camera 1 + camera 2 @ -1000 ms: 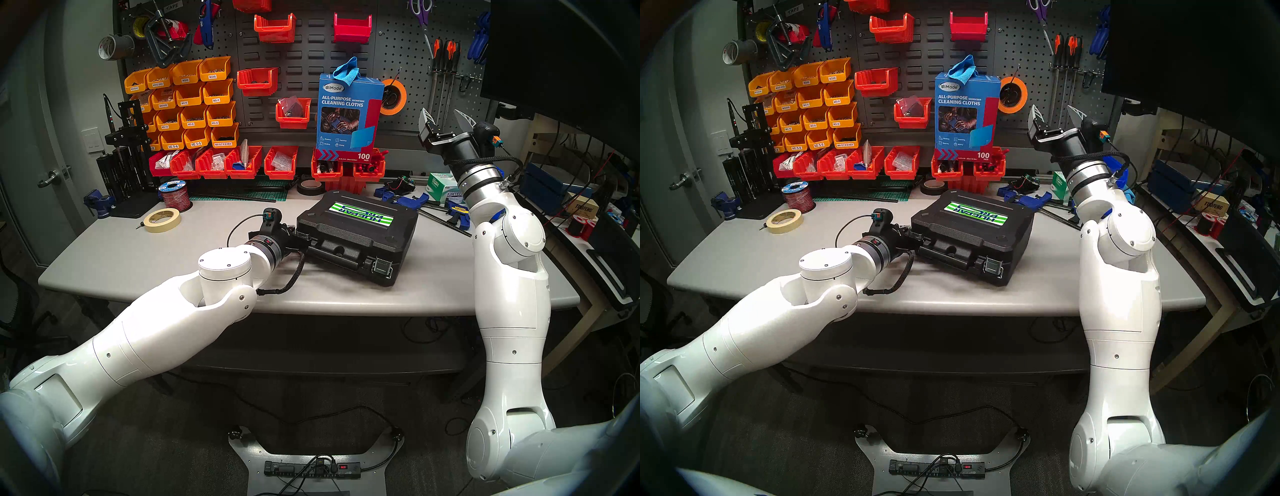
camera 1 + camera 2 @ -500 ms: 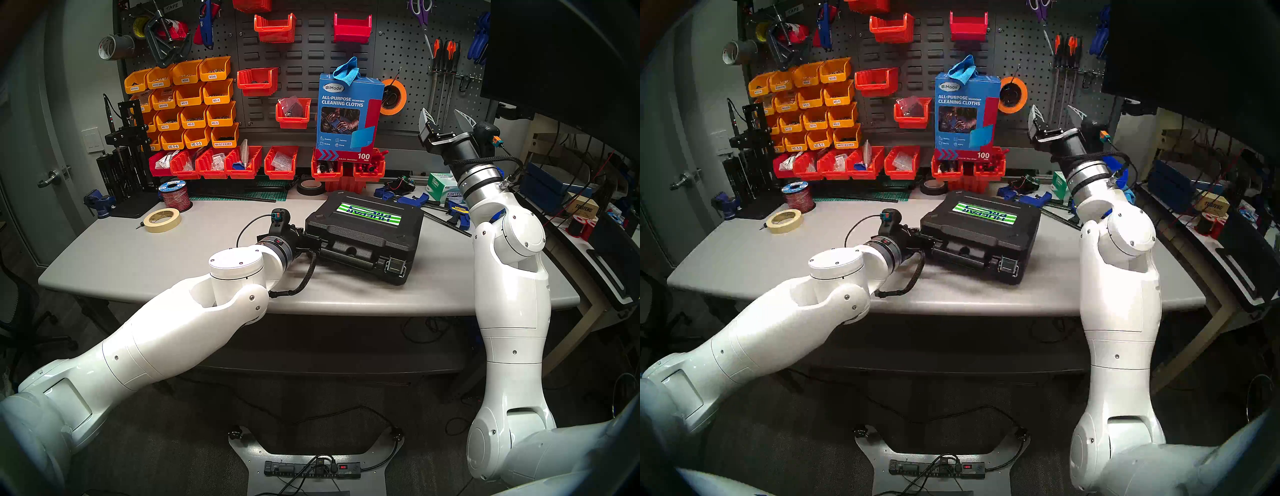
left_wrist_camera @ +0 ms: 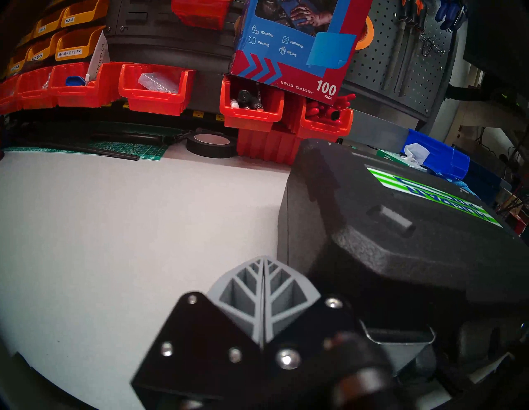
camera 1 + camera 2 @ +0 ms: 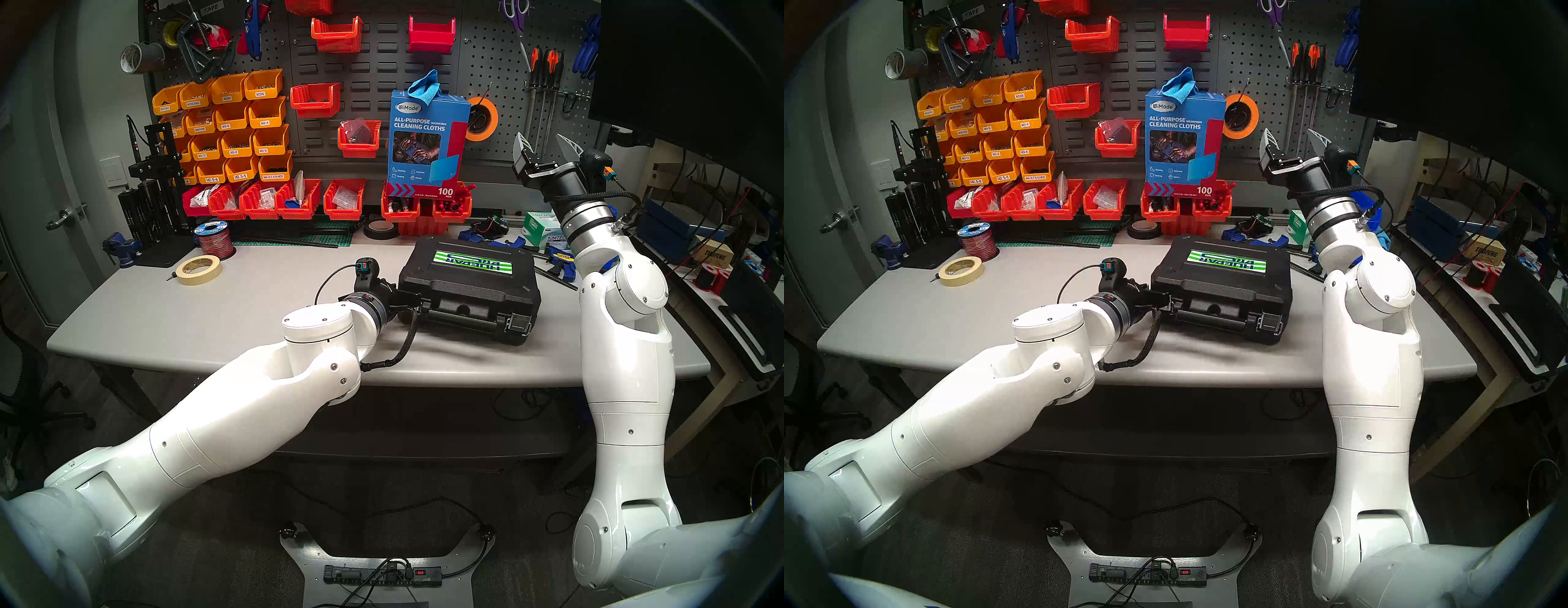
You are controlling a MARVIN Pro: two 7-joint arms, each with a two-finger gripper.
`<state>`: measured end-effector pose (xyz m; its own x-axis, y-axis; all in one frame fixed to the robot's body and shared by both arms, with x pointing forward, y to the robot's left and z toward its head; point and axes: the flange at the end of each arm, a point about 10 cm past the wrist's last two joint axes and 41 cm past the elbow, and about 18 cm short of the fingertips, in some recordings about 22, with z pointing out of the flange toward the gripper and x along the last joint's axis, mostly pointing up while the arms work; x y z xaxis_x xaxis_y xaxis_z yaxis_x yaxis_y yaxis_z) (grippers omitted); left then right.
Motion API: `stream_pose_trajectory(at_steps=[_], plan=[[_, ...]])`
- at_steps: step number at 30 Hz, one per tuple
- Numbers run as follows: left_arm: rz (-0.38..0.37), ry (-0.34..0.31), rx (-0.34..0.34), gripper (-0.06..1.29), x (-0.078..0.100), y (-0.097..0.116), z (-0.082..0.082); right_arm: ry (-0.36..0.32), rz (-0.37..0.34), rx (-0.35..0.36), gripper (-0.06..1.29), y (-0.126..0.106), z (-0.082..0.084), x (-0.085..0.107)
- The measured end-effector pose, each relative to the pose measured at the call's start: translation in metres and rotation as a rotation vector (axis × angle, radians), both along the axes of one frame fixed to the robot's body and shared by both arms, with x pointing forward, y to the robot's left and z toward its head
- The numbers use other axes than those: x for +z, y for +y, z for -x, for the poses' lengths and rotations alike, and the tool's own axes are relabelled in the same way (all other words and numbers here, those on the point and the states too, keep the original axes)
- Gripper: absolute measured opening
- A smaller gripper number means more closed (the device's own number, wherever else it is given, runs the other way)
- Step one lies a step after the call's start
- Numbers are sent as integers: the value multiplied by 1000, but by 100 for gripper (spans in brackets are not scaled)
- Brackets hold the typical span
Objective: Open the tool box
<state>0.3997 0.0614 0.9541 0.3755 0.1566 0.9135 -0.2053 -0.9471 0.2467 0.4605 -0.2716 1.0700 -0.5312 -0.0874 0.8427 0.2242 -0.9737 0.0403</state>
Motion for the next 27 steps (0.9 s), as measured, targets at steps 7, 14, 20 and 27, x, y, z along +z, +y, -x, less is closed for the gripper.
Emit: stream_pose_trajectory(at_steps=[7, 14, 20, 27], plan=[[29, 22, 34, -2, 5, -6, 4, 0, 0, 0, 124, 0, 0, 0], [30, -45, 91, 6, 19, 12, -10, 0, 0, 0, 124, 0, 0, 0], [13, -187, 167, 123, 61, 55, -33, 2, 0, 0, 124, 0, 0, -1], [-16, -365, 212, 123, 116, 98, -46, 2, 0, 1, 124, 0, -1, -1]])
